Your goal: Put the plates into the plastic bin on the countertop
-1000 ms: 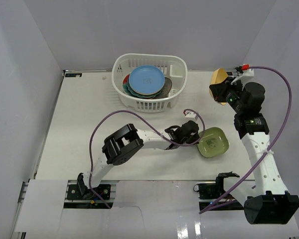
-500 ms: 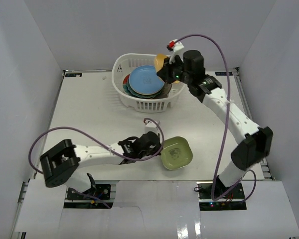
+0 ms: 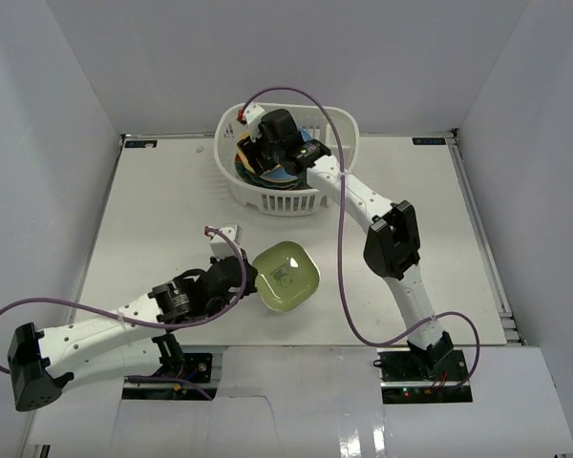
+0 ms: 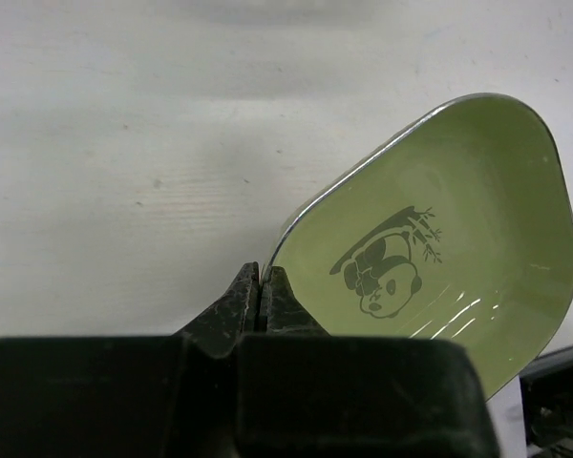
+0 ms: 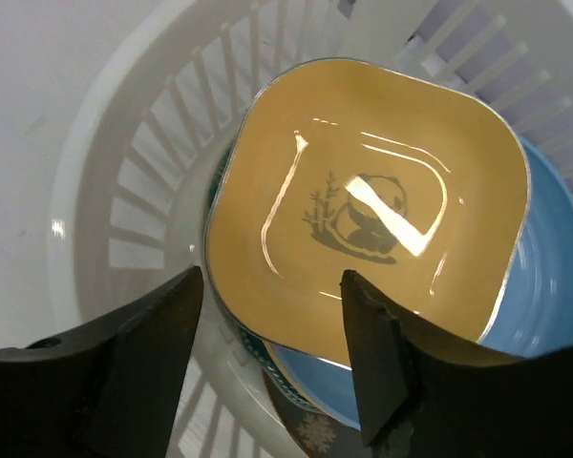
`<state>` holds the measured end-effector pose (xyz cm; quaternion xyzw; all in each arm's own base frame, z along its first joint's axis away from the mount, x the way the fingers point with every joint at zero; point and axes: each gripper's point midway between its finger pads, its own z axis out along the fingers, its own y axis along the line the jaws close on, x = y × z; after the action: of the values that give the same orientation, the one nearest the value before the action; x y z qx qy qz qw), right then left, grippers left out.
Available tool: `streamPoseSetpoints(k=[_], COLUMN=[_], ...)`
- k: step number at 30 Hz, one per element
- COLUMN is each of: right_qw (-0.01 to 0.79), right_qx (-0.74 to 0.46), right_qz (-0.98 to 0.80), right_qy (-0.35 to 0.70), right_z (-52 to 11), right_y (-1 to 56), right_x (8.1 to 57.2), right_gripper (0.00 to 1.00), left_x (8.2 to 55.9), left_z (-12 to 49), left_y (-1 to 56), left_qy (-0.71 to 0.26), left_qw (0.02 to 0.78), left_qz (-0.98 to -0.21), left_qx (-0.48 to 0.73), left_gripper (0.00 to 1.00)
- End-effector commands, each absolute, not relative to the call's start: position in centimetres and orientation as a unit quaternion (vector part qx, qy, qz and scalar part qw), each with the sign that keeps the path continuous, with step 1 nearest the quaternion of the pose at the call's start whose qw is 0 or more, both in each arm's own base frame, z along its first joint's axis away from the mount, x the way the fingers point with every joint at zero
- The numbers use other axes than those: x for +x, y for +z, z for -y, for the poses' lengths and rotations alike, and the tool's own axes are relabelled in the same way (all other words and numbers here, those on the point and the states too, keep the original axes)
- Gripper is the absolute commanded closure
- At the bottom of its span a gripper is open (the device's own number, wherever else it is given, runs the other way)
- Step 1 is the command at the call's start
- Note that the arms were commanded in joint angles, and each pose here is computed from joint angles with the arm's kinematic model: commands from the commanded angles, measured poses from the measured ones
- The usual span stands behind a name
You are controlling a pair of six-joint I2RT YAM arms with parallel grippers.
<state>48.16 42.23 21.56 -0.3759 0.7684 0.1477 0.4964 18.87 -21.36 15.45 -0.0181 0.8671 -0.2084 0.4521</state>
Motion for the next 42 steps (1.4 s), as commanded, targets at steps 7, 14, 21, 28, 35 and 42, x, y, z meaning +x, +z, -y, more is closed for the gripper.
streamPoseSetpoints(k=[7,14,21,28,35,42], right_qw=[0.608,0.63,0.61,0.566,0.563,0.567], right_qx=[-0.265,-0.135,-0.095,-0.112,-0.115,-0.114], right_qz=[-0.719,-0.735,-0.735,-0.752,-0.75,-0.754], right_qy=[0.208,0.214,0.282,0.317,0.326,0.312], right_z=[-35.0,-23.8,-19.5,-18.9,-18.2,-17.8], right_y=[38.1,38.0,30.1,24.3,22.9,23.4], right_x=[46.7,41.7,33.1,27.8,25.4,25.7], right_gripper=[0.29,0.84,0.92,0.91,0.86,0.59], left_x=[23.7,30.9,42.4,51.8,56.2,53.0], left_z=[19.8,20.0,19.9,19.6,19.5,20.3], left_y=[21.5,29.1,29.0,27.5,24.5,31.8], left_qy=[-0.186,-0.202,-0.164,-0.157,-0.157,-0.22], left_qw=[0.515,0.563,0.54,0.513,0.486,0.518], left_qz=[-0.836,-0.8,-0.824,-0.841,-0.858,-0.826], left_qx=[-0.04,-0.053,-0.057,-0.064,-0.051,-0.026], left_gripper=[1.0,1.0,1.0,1.0,0.78,0.02])
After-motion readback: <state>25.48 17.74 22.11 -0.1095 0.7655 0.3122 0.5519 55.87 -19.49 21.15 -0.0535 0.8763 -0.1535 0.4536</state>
